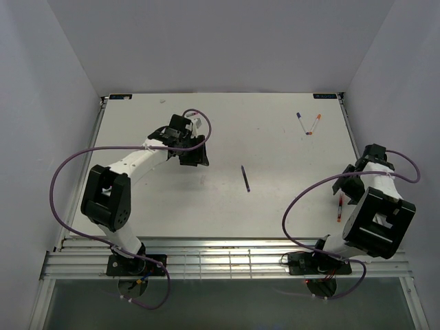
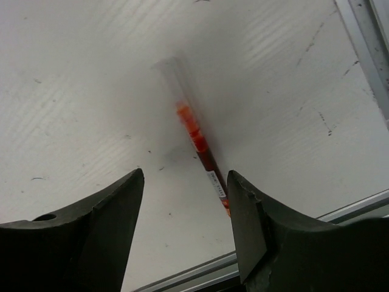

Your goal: Open the pen caps

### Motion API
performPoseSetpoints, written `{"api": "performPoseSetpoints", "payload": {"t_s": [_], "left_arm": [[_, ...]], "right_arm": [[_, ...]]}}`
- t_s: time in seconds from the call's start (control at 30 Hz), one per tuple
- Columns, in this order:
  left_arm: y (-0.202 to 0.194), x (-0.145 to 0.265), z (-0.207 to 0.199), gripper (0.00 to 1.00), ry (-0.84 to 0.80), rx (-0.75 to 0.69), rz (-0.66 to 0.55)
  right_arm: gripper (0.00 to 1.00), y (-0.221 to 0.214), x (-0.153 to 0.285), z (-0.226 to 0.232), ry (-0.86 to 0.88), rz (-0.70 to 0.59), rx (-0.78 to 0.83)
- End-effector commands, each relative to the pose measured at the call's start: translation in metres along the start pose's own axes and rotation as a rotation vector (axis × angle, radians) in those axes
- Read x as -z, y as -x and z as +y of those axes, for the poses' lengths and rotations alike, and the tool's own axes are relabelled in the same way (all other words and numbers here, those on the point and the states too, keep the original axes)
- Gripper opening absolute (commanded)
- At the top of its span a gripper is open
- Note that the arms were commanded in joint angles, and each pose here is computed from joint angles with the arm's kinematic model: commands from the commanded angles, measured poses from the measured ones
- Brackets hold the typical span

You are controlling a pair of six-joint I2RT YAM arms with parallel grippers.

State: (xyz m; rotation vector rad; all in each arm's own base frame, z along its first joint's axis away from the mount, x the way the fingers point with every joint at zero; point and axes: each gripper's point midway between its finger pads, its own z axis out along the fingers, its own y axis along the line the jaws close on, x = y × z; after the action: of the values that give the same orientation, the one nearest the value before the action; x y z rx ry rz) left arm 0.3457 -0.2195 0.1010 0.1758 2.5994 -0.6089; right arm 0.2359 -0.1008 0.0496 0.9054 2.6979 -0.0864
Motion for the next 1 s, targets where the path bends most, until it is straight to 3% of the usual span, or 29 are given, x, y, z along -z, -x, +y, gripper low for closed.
{"api": "performPoseSetpoints", "payload": {"t_s": [0.0, 0.33, 0.5, 0.6, 0.63, 0.73, 0.83, 0.97], "left_arm": [[0.003, 0.0, -0.005, 0.61, -0.031, -0.014, -0.008], [0.004, 0.006, -0.003, 0.61, -0.021, -0.005, -0.025], [0.005, 0.008, -0.004, 0.61, -0.022, 0.001, -0.029], [0.005, 0.008, -0.005, 0.61, -0.024, 0.01, -0.032], [0.005, 0.009, -0.005, 0.61, -0.024, 0.013, -0.032], [0.007, 0.011, -0.006, 0.61, -0.025, 0.02, -0.039], [0.006, 0.013, -0.007, 0.61, -0.025, 0.031, -0.037], [0.007, 0.02, -0.01, 0.59, -0.024, 0.054, -0.039]], "right_arm": [[0.63, 0.002, 0.0, -0.022, -0.031, -0.019, 0.012], [0.6, -0.011, -0.029, -0.002, 0.115, 0.048, 0.048], [0.55, -0.026, -0.04, -0.003, 0.105, 0.095, 0.012], [0.43, -0.038, -0.047, -0.009, 0.055, 0.147, -0.028], [0.31, -0.041, -0.048, -0.008, 0.054, 0.157, -0.035], [0.16, -0.049, -0.051, -0.003, 0.053, 0.169, -0.039], [0.08, -0.051, -0.051, 0.002, 0.016, 0.172, 0.007], [0.08, -0.037, -0.046, 0.031, 0.056, 0.146, 0.049]]}}
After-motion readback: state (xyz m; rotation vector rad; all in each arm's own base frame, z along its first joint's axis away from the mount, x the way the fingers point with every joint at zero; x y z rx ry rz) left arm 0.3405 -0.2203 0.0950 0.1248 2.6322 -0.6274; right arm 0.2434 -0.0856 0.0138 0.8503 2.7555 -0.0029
